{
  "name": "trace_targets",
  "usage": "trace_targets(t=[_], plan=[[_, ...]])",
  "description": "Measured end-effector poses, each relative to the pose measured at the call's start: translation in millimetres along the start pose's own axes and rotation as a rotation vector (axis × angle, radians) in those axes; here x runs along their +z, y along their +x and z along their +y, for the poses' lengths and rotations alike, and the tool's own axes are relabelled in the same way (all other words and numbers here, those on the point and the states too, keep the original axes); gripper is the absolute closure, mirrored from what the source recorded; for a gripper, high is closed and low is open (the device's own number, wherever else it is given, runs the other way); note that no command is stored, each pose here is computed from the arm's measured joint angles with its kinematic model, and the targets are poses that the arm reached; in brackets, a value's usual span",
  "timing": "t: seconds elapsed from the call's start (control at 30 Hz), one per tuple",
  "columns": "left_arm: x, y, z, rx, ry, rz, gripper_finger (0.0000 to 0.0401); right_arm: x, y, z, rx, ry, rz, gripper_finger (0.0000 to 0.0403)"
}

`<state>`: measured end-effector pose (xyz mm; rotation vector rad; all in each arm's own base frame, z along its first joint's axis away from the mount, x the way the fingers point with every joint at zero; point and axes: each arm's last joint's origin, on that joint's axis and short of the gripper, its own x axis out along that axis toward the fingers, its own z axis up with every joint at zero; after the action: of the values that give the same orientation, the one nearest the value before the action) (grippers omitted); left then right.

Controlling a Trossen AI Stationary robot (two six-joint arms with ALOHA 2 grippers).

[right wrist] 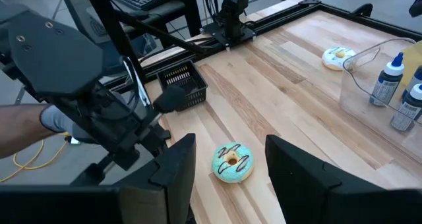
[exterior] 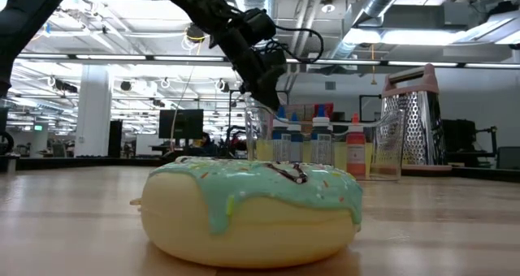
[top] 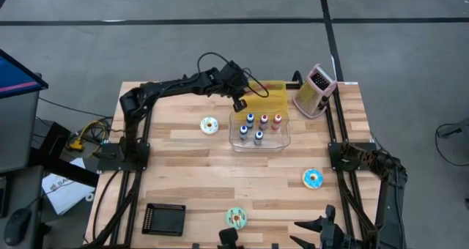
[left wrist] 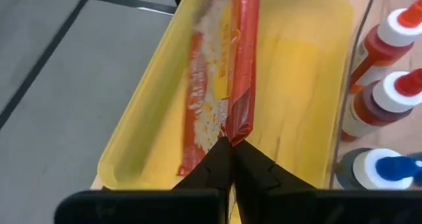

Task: Pick & Place Food Item
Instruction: Put the red popcorn bag into the yellow bin, then put the white donut into the black bin

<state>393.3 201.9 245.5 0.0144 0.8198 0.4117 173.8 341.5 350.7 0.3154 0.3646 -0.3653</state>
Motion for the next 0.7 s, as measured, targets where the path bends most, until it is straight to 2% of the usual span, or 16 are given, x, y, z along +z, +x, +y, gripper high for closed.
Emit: trace_targets(t=[0.17, 0.3, 0.57, 0.7], plan=[[1, 6, 4, 0.011, -0.021, -0.028, 0.0399, 0, 0, 0, 0.0, 0.002, 0.0, 0.0228], [4, 5, 4, 0.02, -0.021, -0.064, 0.0382, 0, 0, 0, 0.001, 0.003, 0.0, 0.0228], [7, -1, 5, 0.022, -0.018, -0.075, 0.0296, 0, 0, 0, 0.002, 0.003, 0.001, 0.0228], [13, -16, 3, 0.025, -0.011, -0.101, 0.0254, 0, 0, 0, 0.002, 0.0, 0.0, 0.0228]])
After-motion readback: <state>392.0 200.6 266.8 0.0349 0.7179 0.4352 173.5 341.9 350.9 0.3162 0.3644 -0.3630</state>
